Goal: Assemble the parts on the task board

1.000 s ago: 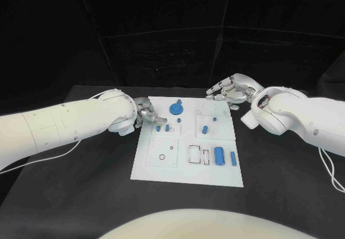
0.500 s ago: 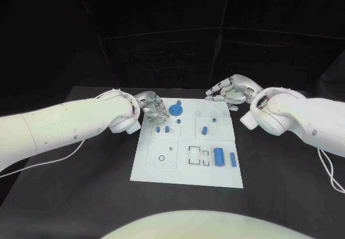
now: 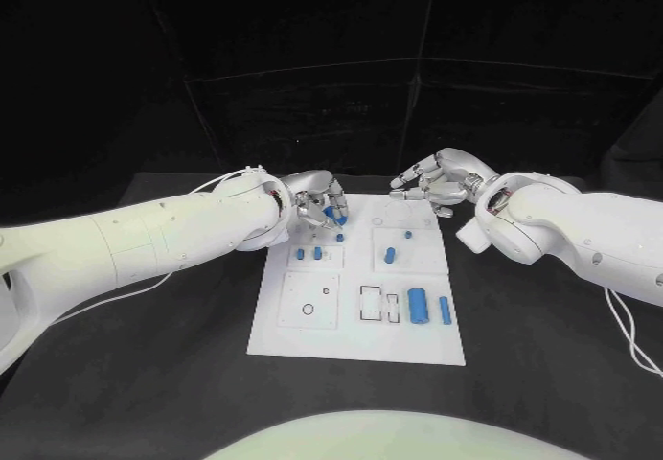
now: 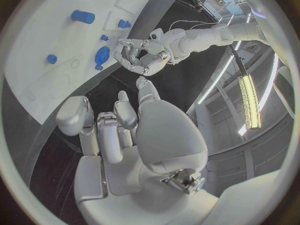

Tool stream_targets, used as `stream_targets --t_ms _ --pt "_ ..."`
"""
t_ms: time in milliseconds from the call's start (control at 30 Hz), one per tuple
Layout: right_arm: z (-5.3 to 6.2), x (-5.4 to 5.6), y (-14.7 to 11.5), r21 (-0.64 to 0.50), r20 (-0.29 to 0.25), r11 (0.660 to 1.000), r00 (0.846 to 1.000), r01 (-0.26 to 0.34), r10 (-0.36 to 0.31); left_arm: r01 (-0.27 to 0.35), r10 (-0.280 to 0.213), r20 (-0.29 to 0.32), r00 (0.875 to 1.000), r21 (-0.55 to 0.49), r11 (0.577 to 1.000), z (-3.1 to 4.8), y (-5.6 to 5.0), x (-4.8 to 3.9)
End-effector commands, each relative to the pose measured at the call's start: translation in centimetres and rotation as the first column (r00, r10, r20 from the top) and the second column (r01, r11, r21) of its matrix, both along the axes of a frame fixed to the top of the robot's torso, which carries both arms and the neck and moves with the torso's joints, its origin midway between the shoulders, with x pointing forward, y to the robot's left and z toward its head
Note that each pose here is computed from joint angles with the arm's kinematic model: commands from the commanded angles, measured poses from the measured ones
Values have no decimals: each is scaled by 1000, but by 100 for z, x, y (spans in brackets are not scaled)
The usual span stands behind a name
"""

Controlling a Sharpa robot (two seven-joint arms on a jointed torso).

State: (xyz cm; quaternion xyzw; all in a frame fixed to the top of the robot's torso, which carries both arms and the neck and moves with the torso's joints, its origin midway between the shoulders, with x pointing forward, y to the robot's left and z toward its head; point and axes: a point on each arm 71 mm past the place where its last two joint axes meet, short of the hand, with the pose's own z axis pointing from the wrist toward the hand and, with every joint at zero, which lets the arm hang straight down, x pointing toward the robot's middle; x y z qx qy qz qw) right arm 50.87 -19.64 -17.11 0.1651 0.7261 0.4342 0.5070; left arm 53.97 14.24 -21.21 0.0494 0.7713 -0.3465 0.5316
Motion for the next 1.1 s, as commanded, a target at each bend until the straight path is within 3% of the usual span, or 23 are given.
stream_targets --t_ms 33,267,533,1100 --pt "13 0 15 2 2 1000 1000 -11 11 89 -93 30 995 117 989 -50 -63 5" --pt "13 -1 30 2 1 1000 1000 -14 14 97 -103 21 994 181 979 -103 -117 50" --pt "14 -3 39 3 1 1000 1000 -17 17 128 -130 -6 991 243 962 -158 -168 37" --pt "12 0 67 4 0 1000 1000 -24 24 128 -131 -10 991 270 954 -215 -218 72"
